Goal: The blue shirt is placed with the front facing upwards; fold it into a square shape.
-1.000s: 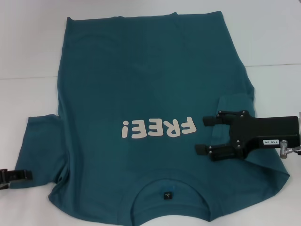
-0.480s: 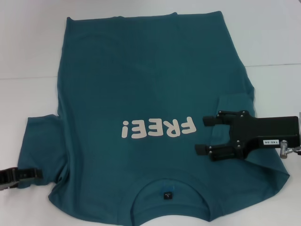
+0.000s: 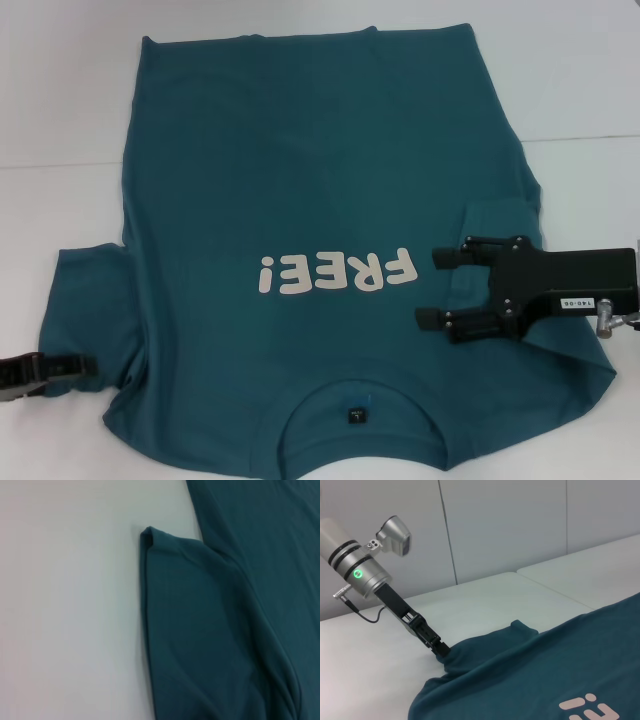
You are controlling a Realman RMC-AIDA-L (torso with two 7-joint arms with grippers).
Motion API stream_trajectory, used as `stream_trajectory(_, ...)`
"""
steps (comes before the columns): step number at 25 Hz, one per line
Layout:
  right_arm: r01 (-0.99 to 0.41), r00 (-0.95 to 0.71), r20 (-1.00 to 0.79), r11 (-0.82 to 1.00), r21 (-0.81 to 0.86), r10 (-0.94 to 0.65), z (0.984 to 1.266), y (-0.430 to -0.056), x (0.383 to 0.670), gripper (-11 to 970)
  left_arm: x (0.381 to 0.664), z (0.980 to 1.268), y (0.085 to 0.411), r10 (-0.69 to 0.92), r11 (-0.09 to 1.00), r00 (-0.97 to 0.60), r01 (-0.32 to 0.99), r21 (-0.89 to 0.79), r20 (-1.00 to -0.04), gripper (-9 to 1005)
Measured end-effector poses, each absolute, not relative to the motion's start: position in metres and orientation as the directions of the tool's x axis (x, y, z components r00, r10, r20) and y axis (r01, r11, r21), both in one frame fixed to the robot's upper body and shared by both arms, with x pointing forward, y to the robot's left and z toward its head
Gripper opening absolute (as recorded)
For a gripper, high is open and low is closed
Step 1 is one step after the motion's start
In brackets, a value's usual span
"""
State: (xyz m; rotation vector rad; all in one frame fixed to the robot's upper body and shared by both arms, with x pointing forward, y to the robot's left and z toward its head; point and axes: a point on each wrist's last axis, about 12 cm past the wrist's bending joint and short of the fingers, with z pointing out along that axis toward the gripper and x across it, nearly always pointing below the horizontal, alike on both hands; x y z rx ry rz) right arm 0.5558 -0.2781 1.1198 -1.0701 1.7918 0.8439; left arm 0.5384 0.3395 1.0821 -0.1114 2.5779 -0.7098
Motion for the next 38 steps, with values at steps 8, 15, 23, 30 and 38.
stream_trajectory(8, -0.909, -0.260, -0.909, 0.401, 0.116, -0.325, 1.119, -0.278, 0.556, 927, 0.544, 1.081, 0.330, -0.178, 0.854, -0.896, 0.065, -0.516, -0.406, 838)
stream_trajectory(15, -0.908, -0.265, -0.909, 0.400, 0.124, -0.322, 1.118, -0.278, 0.554, 927, 0.551, 1.085, 0.326, -0.164, 0.853, -0.895, 0.083, -0.516, -0.415, 837)
stream_trajectory(23, -0.909, -0.266, -0.909, 0.397, 0.126, -0.322, 1.117, -0.278, 0.554, 927, 0.553, 1.081, 0.324, -0.172, 0.853, -0.894, 0.075, -0.517, -0.414, 835)
stream_trajectory(30, -0.909, -0.266, -0.909, 0.397, 0.126, -0.321, 1.117, -0.278, 0.554, 928, 0.553, 1.078, 0.324, -0.177, 0.850, -0.898, 0.067, -0.522, -0.404, 834)
stream_trajectory(38, -0.910, -0.265, -0.909, 0.395, 0.125, -0.321, 1.118, -0.277, 0.554, 928, 0.557, 1.080, 0.322, -0.173, 0.852, -0.894, 0.075, -0.518, -0.414, 587)
